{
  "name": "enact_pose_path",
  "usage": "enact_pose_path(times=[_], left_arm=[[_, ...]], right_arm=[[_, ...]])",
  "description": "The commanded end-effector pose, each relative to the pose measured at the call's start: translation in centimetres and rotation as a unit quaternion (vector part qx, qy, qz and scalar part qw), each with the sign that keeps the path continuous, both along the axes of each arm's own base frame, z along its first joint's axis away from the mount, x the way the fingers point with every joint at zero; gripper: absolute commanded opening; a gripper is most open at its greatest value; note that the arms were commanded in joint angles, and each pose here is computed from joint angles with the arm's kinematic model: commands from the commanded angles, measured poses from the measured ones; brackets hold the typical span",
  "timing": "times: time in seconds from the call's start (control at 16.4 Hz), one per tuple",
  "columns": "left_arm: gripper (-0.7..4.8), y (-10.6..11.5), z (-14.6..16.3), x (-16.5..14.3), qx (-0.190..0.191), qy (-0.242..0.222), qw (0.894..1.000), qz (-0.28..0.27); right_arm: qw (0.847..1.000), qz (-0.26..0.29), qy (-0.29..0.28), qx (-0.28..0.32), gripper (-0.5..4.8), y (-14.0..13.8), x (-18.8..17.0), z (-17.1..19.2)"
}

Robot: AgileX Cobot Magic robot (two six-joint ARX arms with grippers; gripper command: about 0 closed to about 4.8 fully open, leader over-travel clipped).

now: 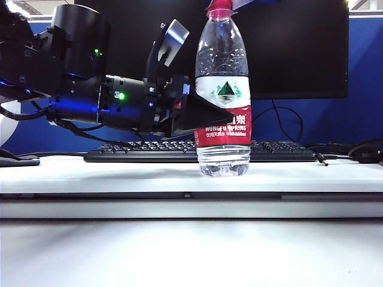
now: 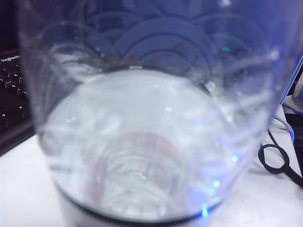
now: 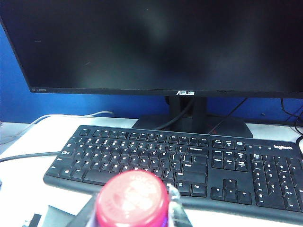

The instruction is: Unscrew the cap from the plastic bottle on the table.

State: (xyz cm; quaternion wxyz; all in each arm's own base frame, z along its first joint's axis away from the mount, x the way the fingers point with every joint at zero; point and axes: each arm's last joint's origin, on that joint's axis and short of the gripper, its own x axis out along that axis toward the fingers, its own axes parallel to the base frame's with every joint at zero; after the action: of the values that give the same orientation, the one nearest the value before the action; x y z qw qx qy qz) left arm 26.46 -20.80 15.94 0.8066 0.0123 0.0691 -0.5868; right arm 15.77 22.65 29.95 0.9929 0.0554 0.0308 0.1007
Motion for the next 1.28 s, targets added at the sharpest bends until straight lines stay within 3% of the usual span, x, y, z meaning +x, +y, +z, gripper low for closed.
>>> enact_pose_path(times=[0.06, 0.12, 0.43, 0.79, 1.28], left_arm=[[-0.05, 0.1, -1.0, -0.2, 0.027, 0.025, 0.999, 0.002], [-0.05, 0.1, -1.0, -0.2, 0.027, 0.025, 0.999, 0.002], [-0.05, 0.1, -1.1, -0.2, 0.028, 0.025, 0.999, 0.002], [-0.05, 0.1, -1.1, -0.2, 0.029, 0.027, 0.999, 0.002], [-0.05, 0.1, -1.1, -0.2, 0.029, 0.027, 0.999, 0.002]], right_arm=[[0.999, 0.049, -0.004, -0.014, 1.33, 0.2, -0.1, 0.2], [0.997, 0.071, -0.001, -0.035, 1.33, 0.2, -0.2, 0.1], [0.996, 0.068, 0.018, -0.060, 1.33, -2.1, -0.1, 0.9], [0.977, 0.202, 0.054, -0.047, 1.33, -5.4, 2.7, 1.1], [0.947, 0.309, 0.066, -0.052, 1.33, -8.1, 3.7, 1.3]])
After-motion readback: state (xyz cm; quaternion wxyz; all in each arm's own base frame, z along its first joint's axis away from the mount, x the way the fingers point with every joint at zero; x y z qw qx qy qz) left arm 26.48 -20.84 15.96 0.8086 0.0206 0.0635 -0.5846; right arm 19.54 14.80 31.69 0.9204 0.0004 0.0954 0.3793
